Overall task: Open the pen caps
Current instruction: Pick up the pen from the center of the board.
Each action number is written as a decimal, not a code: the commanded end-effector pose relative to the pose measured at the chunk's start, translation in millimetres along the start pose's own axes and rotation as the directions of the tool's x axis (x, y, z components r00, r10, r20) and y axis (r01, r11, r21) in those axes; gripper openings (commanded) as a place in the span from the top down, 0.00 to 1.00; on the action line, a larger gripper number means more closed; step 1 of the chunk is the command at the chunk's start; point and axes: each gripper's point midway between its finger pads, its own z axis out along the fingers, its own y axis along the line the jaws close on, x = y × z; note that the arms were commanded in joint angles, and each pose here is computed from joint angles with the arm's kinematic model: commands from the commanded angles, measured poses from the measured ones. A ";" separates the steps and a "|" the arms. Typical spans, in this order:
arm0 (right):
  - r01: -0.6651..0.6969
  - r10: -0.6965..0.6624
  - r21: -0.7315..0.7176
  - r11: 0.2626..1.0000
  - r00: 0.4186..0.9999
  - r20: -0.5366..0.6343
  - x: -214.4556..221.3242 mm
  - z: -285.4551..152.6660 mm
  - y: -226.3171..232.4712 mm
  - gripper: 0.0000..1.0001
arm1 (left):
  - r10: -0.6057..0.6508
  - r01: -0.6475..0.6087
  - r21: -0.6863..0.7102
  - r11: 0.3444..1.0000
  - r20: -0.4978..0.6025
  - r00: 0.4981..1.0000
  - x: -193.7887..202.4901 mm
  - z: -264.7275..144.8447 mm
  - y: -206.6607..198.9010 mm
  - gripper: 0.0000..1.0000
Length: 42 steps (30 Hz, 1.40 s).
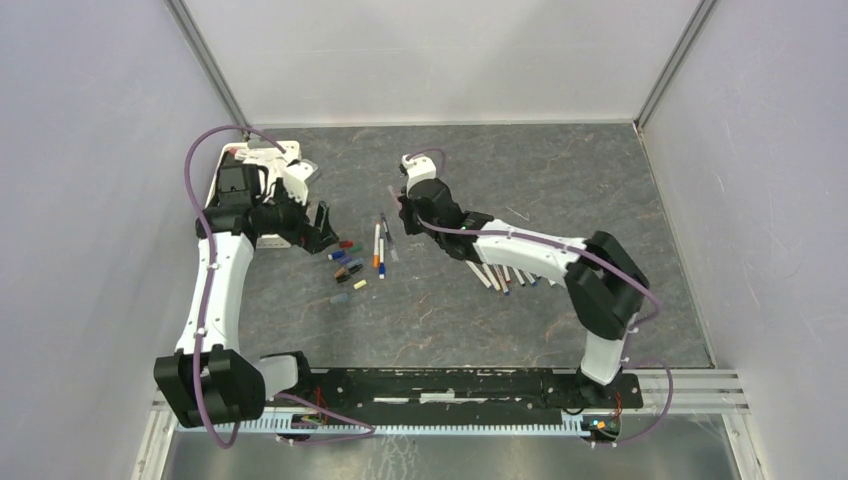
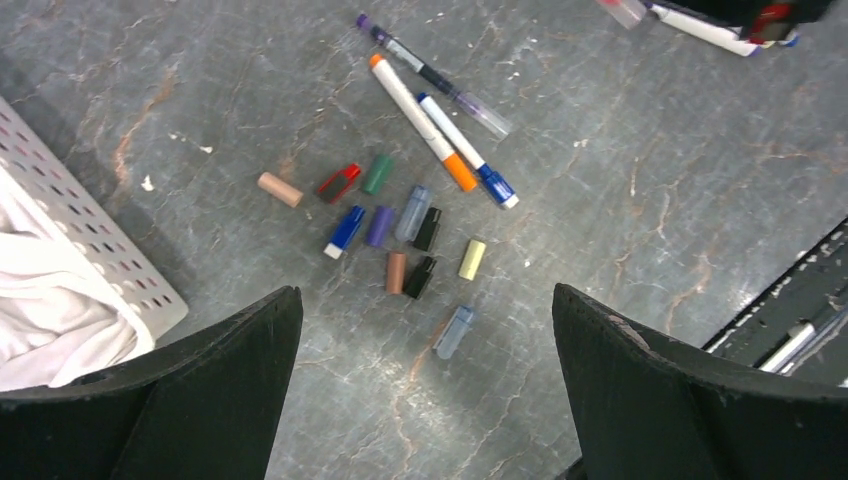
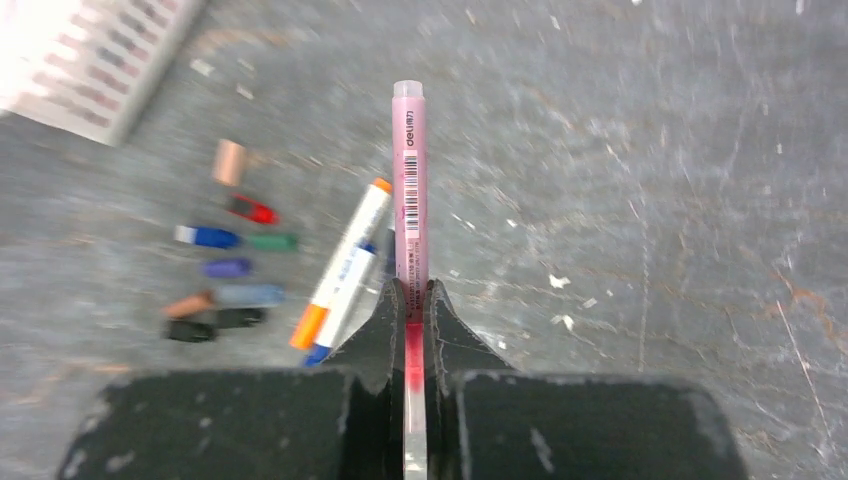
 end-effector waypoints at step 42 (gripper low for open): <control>-0.372 0.555 -0.495 0.785 0.776 0.298 -102.4 -171.6 131.3 1.00 | -0.136 0.053 0.368 0.928 0.203 0.970 -57.0 -11.8 -129.9 0.37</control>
